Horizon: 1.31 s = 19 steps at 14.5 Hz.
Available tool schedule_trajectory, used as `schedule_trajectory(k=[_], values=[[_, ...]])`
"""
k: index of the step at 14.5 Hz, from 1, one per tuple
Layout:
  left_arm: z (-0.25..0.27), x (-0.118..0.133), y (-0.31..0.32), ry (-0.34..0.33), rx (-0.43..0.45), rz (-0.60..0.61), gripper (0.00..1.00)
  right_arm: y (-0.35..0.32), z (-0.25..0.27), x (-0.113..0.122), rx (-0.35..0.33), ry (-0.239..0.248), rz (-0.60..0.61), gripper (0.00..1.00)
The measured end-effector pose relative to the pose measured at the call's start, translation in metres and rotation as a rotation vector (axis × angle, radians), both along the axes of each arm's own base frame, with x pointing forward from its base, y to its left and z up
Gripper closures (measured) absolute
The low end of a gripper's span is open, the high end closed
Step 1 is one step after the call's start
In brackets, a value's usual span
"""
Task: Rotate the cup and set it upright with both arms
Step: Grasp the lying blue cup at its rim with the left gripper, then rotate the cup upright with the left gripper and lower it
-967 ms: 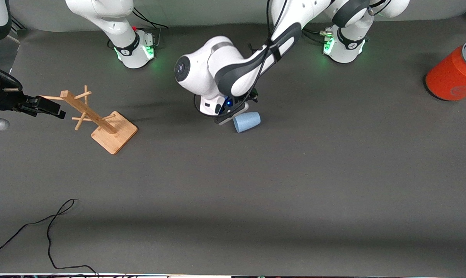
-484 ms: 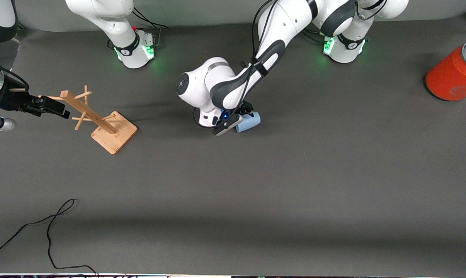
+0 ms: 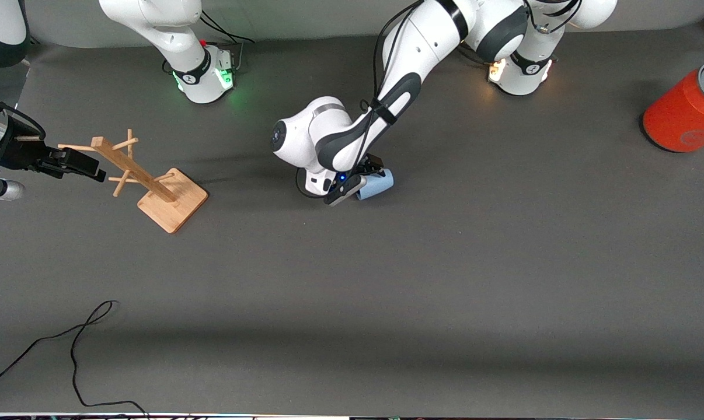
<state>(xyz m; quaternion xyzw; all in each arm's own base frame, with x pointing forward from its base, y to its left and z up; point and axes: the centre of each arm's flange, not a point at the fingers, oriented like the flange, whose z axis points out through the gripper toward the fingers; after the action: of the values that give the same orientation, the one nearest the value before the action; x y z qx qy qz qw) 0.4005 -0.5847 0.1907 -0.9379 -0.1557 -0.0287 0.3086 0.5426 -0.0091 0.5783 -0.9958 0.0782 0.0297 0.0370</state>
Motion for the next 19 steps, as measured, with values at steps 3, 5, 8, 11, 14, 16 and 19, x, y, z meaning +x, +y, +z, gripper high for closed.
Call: schedule_trajectory(k=[3, 5, 8, 11, 14, 16, 19], values=[[0.004, -0.001, 0.004, 0.011, 0.034, 0.010, 0.00, 0.000, 0.000, 0.000, 0.000, 0.000, -0.001, 0.00], [0.009, -0.002, 0.007, 0.015, 0.048, 0.015, 0.05, 0.000, 0.000, 0.000, 0.000, -0.002, -0.001, 0.00], [0.013, -0.002, 0.007, 0.004, 0.051, 0.033, 0.24, -0.001, 0.000, 0.000, -0.009, -0.003, 0.000, 0.00], [0.014, -0.003, 0.006, -0.003, 0.048, 0.053, 0.58, -0.002, 0.000, 0.000, -0.012, -0.004, 0.001, 0.00], [0.022, -0.003, 0.008, -0.002, 0.058, 0.063, 0.83, -0.002, 0.000, 0.001, -0.013, -0.005, 0.001, 0.00], [0.028, -0.002, 0.006, -0.007, 0.049, 0.066, 0.89, -0.002, -0.001, 0.001, -0.014, -0.005, 0.001, 0.00], [0.036, 0.002, 0.004, -0.016, 0.024, 0.071, 0.91, -0.003, -0.001, 0.001, -0.031, -0.007, 0.005, 0.00]])
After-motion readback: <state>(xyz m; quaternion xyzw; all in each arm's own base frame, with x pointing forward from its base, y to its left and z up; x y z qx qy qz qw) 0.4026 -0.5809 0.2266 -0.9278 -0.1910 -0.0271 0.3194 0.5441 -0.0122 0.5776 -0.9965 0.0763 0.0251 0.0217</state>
